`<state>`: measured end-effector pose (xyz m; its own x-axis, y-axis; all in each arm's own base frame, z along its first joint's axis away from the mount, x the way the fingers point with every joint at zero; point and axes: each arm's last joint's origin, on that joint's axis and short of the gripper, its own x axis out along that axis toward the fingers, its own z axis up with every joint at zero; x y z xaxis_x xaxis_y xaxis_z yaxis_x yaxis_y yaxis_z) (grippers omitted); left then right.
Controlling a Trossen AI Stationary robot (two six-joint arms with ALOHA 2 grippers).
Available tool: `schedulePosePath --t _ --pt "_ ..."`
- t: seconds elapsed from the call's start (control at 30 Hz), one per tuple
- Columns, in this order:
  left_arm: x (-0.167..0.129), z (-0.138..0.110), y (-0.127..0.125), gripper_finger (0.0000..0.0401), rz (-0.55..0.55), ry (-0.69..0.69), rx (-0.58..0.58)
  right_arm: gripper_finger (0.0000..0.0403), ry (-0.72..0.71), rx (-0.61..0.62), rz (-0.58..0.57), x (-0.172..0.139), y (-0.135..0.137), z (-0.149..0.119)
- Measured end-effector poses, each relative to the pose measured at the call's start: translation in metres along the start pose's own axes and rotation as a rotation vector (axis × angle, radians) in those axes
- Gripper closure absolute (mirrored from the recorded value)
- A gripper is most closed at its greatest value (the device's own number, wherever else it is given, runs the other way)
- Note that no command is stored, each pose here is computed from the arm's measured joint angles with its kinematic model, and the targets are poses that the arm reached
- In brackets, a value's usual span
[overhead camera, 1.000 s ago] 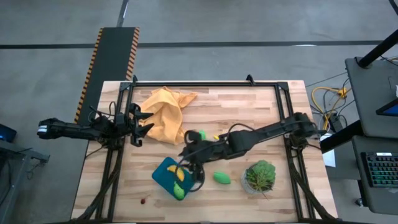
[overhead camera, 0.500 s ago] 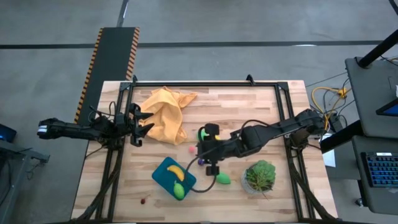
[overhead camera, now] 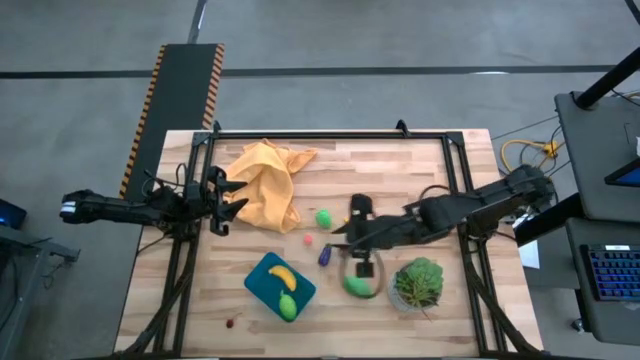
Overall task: Pick and placing Produce into tupperware
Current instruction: Put the corn into the blue bin
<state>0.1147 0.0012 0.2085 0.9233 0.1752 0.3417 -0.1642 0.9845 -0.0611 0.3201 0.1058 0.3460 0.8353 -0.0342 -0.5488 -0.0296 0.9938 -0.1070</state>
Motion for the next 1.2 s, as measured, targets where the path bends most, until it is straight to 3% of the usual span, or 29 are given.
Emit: schedulePosePath --t 0.23,0.43,0.57,0.8,1.07,1.2 --pt "0.000 0.000 0.000 0.0195 0.000 0.000 0.000 0.0280 -0.173 0.076 0.018 -0.031 -0.014 -0.057" --pt "0.000 0.000 0.000 0.0195 0.000 -0.001 0.000 0.0280 -0.106 0.242 -0.185 -0.033 -0.033 -0.132" --pt "0.000 0.000 0.000 0.0195 0.000 -0.001 0.001 0.0280 -0.108 0.379 -0.216 -0.033 -0.040 -0.158" --pt "0.000 0.000 0.000 0.0195 0.002 -0.002 0.021 0.0261 -0.101 0.440 -0.231 -0.022 -0.040 -0.164" --pt "0.000 0.000 0.000 0.0195 0.004 -0.001 0.024 0.0159 -0.036 0.451 -0.279 0.006 -0.041 -0.153" --pt "0.000 0.000 0.000 0.0195 0.004 -0.002 0.023 0.0134 -0.007 0.479 -0.326 0.025 -0.048 -0.146"
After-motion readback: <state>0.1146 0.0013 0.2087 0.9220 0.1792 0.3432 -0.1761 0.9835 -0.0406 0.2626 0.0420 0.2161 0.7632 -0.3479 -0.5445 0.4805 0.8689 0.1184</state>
